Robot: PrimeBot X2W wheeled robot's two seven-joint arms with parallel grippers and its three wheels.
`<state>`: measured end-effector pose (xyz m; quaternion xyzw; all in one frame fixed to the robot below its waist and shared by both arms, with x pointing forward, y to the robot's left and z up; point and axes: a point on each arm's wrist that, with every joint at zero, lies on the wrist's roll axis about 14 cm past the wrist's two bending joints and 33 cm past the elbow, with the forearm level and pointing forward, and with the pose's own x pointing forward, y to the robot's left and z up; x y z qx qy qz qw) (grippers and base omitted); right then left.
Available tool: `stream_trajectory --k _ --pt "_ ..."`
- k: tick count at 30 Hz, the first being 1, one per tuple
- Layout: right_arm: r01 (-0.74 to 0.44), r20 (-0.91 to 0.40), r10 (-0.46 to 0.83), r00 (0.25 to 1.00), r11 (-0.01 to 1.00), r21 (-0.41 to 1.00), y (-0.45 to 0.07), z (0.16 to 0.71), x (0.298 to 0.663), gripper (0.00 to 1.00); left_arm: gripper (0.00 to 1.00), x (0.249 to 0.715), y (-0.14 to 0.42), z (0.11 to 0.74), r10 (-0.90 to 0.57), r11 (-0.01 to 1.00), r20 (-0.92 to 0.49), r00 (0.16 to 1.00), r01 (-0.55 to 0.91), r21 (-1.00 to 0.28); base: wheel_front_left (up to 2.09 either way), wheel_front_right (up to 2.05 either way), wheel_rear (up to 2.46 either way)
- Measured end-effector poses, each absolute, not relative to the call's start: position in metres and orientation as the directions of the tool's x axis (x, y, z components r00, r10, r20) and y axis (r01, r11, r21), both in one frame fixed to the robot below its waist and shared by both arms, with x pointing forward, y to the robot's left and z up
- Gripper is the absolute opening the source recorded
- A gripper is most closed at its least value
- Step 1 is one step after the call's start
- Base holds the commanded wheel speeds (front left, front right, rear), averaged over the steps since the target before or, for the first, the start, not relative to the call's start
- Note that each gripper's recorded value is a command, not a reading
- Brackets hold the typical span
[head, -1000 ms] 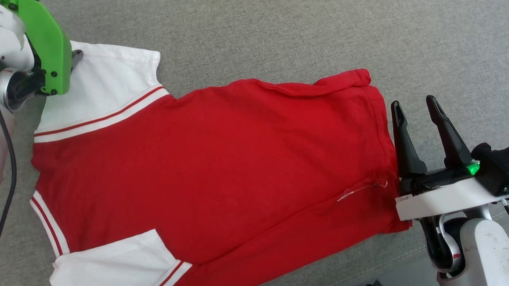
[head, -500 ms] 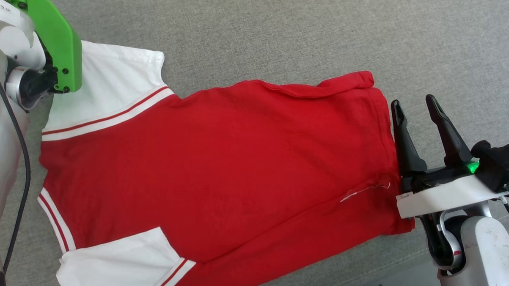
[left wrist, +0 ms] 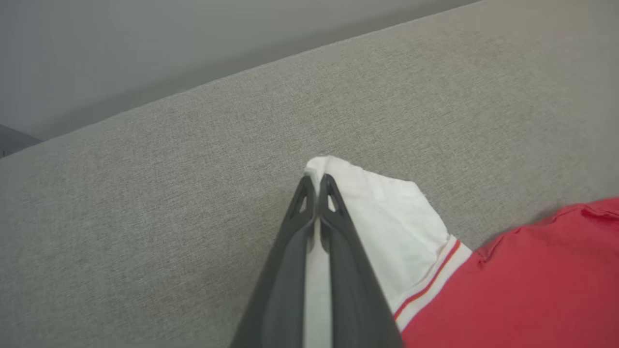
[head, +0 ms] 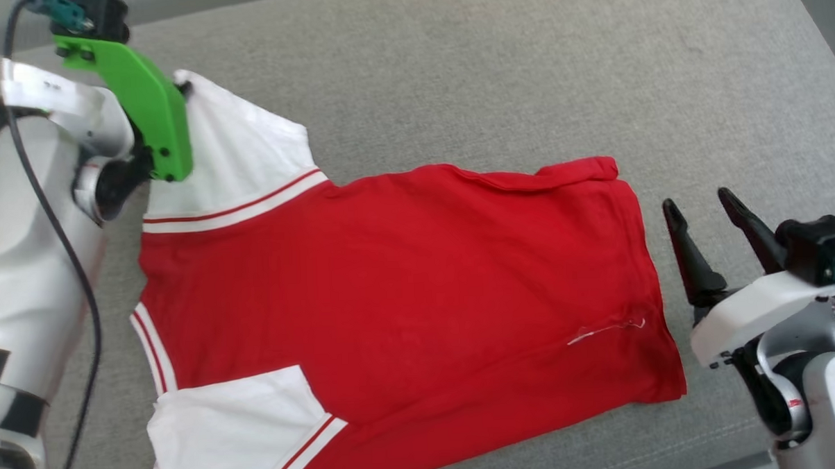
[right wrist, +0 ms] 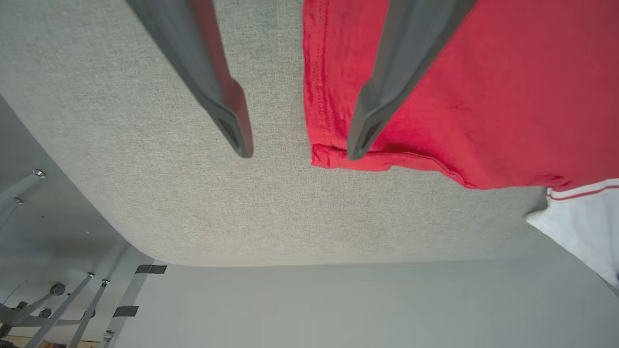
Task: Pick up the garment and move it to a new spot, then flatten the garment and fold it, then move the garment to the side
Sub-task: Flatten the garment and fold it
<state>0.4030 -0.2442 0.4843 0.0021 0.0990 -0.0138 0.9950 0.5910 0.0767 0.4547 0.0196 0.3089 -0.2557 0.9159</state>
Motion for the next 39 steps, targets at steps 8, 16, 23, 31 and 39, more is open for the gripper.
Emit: stream_trajectory --k 8,16,23,31,39 --pt "-0.090 -0.499 0.041 0.866 0.993 -0.073 -0.248 0.457 0.403 1.00 0.00 0.548 0.085 0.481 -0.499 0.850 -0.521 0.692 0.508 -0.139 0.00 0.00 0.00" --pt "-0.159 -0.624 0.093 0.776 0.986 -0.051 -0.237 0.459 0.432 1.00 0.00 0.513 0.107 0.500 -0.482 0.863 -0.490 0.727 0.492 -0.117 0.00 0.00 0.00" --pt "-0.185 -0.701 0.108 0.704 0.982 -0.035 -0.232 0.444 0.457 1.00 0.00 0.491 0.110 0.502 -0.486 0.862 -0.480 0.730 0.492 -0.124 0.00 0.00 0.00" --pt "-0.229 -0.775 0.110 0.622 0.972 -0.046 -0.223 0.411 0.468 1.00 0.00 0.482 0.110 0.497 -0.493 0.859 -0.483 0.723 0.492 -0.141 0.00 0.00 0.00" --pt "-0.293 -0.804 0.128 0.581 0.954 -0.060 -0.208 0.386 0.479 1.00 0.00 0.479 0.121 0.484 -0.469 0.872 -0.512 0.720 0.469 -0.139 0.00 0.00 0.00"
